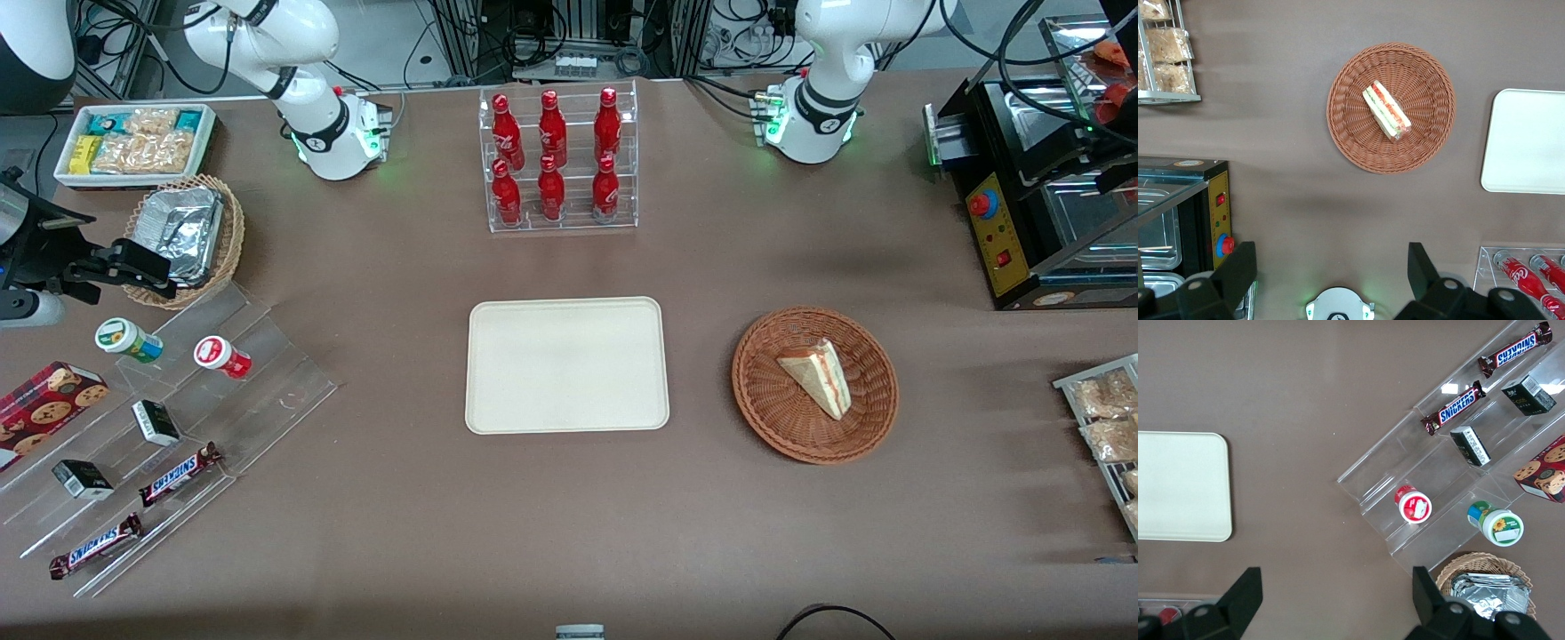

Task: Place sandwich from basket to tray

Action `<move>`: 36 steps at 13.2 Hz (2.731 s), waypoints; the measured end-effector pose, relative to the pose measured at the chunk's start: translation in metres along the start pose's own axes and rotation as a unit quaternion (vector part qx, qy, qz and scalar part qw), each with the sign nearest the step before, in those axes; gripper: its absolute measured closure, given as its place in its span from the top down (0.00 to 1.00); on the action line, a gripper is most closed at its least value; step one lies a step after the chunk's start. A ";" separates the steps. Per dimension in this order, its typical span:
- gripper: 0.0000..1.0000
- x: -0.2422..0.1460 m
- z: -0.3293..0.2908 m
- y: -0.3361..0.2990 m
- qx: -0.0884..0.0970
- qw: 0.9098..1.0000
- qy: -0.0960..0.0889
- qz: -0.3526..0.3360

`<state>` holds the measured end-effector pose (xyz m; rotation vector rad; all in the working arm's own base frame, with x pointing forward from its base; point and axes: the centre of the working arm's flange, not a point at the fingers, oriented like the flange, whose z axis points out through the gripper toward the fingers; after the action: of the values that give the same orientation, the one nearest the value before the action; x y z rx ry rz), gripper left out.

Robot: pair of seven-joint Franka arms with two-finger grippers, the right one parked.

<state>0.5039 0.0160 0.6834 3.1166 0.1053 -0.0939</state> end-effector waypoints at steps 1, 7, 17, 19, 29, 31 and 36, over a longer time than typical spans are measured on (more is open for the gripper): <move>1.00 0.000 0.001 0.000 0.000 1.000 -0.001 0.000; 1.00 0.021 0.031 -0.001 0.001 1.000 -0.030 -0.001; 1.00 0.109 0.240 -0.009 0.009 0.986 -0.043 -0.160; 1.00 0.107 0.269 -0.004 0.010 0.975 -0.033 -0.221; 1.00 0.095 0.360 0.092 0.021 0.954 -0.026 -0.299; 1.00 0.097 0.377 0.091 0.023 0.953 -0.030 -0.302; 1.00 0.092 0.397 0.102 0.017 0.954 -0.015 -0.300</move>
<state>0.5787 -0.0895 0.2833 2.9884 1.0521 -0.1519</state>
